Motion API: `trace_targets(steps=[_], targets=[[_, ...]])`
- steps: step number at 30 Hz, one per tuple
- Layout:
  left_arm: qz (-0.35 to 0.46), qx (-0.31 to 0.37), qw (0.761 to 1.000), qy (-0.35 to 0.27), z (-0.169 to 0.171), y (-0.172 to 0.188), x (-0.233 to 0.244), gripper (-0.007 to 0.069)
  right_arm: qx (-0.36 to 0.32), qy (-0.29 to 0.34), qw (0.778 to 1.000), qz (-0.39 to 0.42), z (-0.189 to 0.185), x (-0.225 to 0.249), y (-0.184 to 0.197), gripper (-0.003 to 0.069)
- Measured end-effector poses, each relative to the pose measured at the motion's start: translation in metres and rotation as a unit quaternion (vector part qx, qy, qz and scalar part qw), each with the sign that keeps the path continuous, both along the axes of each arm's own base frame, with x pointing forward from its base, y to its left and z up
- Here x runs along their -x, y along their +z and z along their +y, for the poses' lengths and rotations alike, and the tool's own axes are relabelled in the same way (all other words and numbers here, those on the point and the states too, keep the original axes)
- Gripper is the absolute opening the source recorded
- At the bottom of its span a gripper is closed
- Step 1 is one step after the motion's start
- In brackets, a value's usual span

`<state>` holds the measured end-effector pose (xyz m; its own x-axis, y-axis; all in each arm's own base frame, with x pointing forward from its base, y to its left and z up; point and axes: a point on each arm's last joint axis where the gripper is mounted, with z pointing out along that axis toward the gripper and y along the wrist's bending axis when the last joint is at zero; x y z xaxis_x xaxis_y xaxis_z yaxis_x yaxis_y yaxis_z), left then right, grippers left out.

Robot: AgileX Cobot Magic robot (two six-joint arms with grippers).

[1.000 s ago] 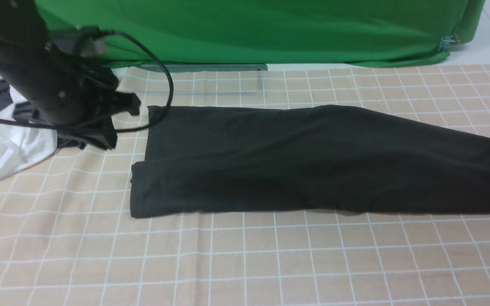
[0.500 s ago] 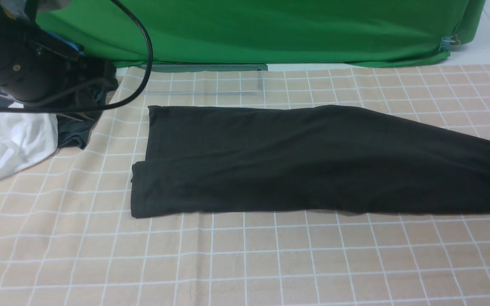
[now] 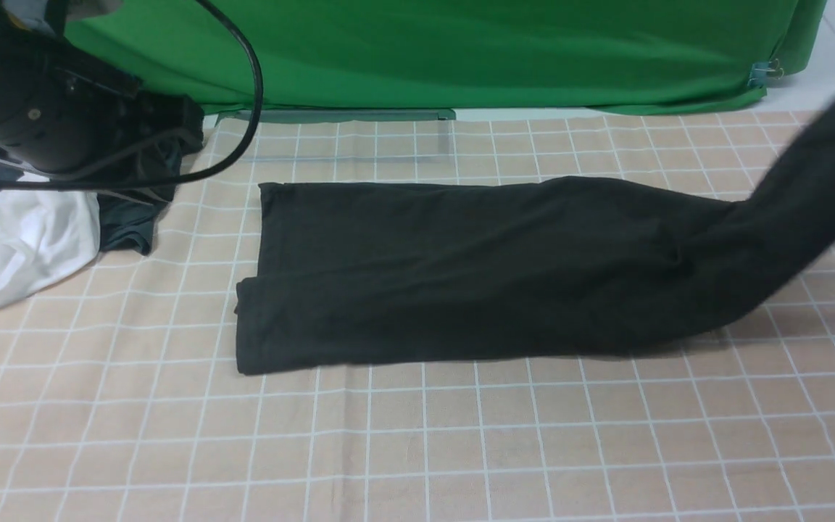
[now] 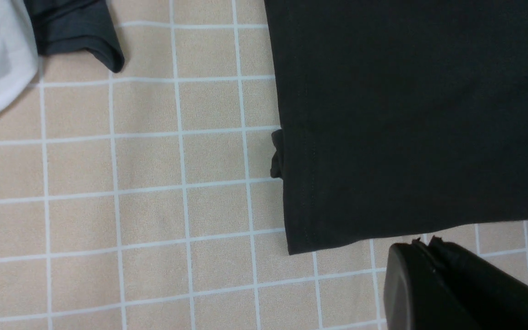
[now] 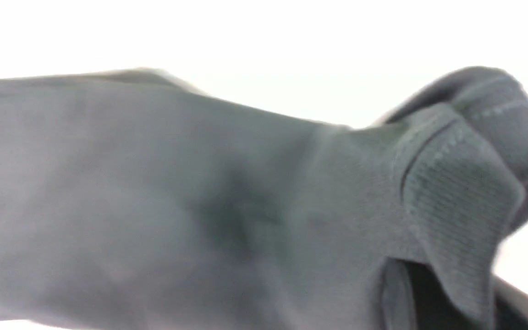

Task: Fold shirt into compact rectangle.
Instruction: 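Fold the right end of the dark garment over onto its left end with the right gripper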

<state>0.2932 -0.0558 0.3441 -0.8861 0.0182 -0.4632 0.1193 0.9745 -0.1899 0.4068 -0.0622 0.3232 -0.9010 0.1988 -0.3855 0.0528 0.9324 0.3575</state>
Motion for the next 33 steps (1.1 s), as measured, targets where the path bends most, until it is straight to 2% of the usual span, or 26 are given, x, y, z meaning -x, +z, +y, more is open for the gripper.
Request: trace_targets(steps=[1,7,10,11,13,14,19,21,24,27,30,32,33], targets=[[0.000,0.001,1.000,0.000,0.000,0.000,0.000,0.0019,-0.004,0.007,1.000,-0.007,0.007,-0.001,0.003,0.0073],[-0.003,0.008,1.000,-0.012,-0.002,0.000,0.000,0.0019,-0.027,0.124,0.987,-0.100,0.131,-0.014,0.038,0.0072],[-0.006,0.011,1.000,-0.013,-0.003,0.000,0.000,0.0019,-0.041,0.156,0.979,-0.125,0.176,-0.015,0.042,0.0072],[-0.008,0.011,1.000,-0.014,-0.003,0.001,-0.001,0.0019,-0.049,0.177,0.974,-0.132,0.205,-0.017,0.038,0.0072],[-0.011,0.011,1.000,-0.014,-0.003,0.001,-0.001,0.0019,-0.059,0.196,0.970,-0.133,0.233,-0.018,0.032,0.0072],[-0.013,0.010,1.000,-0.015,-0.003,0.001,-0.001,0.0019,-0.066,0.214,0.966,-0.132,0.259,-0.018,0.023,0.0072],[-0.014,0.010,1.000,-0.017,-0.003,0.001,-0.002,0.0019,-0.082,0.262,0.954,-0.116,0.337,-0.018,-0.019,0.0072],[-0.014,0.010,1.000,-0.017,-0.003,0.001,-0.002,0.0019,-0.085,0.272,0.952,-0.110,0.352,-0.017,-0.031,0.0072],[-0.015,0.010,1.000,-0.018,-0.003,0.001,-0.002,0.0019,-0.093,0.281,0.951,-0.094,0.391,-0.014,-0.068,0.0077],[-0.018,0.010,1.000,-0.017,-0.003,0.001,-0.002,0.0019,-0.099,0.272,0.953,-0.087,0.407,-0.012,-0.089,0.0106],[-0.021,0.011,1.000,-0.017,-0.003,0.002,-0.003,0.0019,-0.106,0.266,0.954,-0.085,0.423,-0.009,-0.107,0.0189],[-0.023,0.011,1.000,-0.017,-0.003,0.002,-0.003,0.0019,-0.108,0.269,0.953,-0.088,0.431,-0.005,-0.113,0.0284],[-0.023,0.011,1.000,-0.017,-0.003,0.002,-0.003,0.0019,-0.108,0.270,0.953,-0.088,0.432,-0.005,-0.113,0.0295]])
